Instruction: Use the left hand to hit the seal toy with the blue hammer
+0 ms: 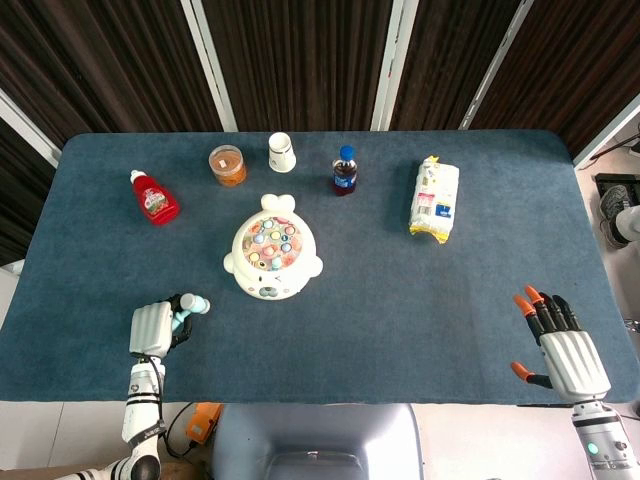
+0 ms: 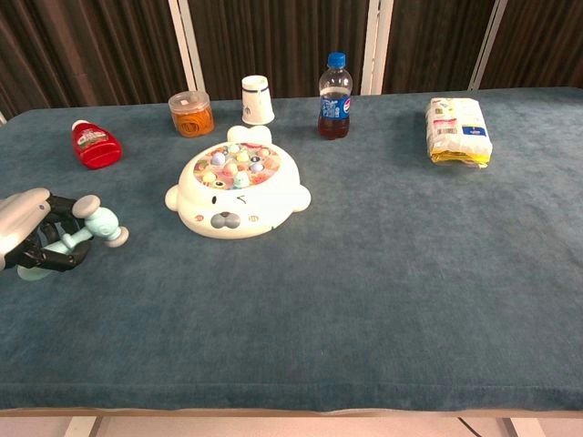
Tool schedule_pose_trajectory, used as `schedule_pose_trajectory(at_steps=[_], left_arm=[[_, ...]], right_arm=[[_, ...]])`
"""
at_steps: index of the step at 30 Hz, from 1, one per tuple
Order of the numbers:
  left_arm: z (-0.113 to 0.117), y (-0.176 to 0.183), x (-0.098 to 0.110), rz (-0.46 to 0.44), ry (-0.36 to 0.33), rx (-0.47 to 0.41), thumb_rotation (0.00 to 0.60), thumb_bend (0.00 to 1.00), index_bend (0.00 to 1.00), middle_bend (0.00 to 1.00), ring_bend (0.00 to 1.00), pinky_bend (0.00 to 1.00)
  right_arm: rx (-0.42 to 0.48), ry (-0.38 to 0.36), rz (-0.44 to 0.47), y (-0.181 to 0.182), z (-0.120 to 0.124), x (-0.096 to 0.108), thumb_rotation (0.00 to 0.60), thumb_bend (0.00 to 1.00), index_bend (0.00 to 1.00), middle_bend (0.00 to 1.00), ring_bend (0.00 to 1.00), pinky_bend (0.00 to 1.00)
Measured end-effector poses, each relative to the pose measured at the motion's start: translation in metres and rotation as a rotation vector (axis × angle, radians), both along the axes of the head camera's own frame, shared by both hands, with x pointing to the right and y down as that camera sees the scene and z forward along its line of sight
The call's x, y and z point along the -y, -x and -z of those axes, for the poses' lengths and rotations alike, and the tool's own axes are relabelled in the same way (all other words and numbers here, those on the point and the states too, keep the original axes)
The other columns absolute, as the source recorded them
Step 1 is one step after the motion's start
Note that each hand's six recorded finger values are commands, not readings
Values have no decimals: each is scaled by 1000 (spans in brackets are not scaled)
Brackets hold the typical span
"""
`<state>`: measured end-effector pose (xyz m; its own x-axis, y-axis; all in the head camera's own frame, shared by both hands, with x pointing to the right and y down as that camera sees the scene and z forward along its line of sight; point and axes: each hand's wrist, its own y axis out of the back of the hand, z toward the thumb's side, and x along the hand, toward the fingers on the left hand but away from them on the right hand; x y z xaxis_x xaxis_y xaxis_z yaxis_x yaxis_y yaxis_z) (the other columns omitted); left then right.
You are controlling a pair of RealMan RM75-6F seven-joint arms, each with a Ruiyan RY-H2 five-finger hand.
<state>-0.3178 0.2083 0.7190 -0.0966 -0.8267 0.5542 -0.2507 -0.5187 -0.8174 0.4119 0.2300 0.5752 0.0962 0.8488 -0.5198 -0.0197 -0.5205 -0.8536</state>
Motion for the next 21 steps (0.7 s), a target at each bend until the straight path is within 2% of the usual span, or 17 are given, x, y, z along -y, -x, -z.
schedule_pose_trajectory(at_steps=[7, 11, 16, 21], left_arm=[[8, 0, 3, 25, -37, -74, 600, 709, 658, 1000, 974, 1000], [14, 1, 8, 47, -63, -139, 600, 716, 649, 1000, 993, 1000], [24, 6, 23, 93, -104, -229, 600, 732, 639, 1000, 1000, 1000], [32, 6, 38, 85, -107, -246, 600, 758, 639, 1000, 1000, 1000]], right_arm=[[1, 1, 1, 0, 0, 0, 600, 232, 0, 0, 0, 0], [2, 4, 3, 0, 0, 0, 600, 232, 0, 0, 0, 0], [5, 3, 3, 1, 0, 0, 600, 232, 0, 0, 0, 0], [4, 7, 4, 1, 0, 0, 600, 232, 0, 0, 0, 0]])
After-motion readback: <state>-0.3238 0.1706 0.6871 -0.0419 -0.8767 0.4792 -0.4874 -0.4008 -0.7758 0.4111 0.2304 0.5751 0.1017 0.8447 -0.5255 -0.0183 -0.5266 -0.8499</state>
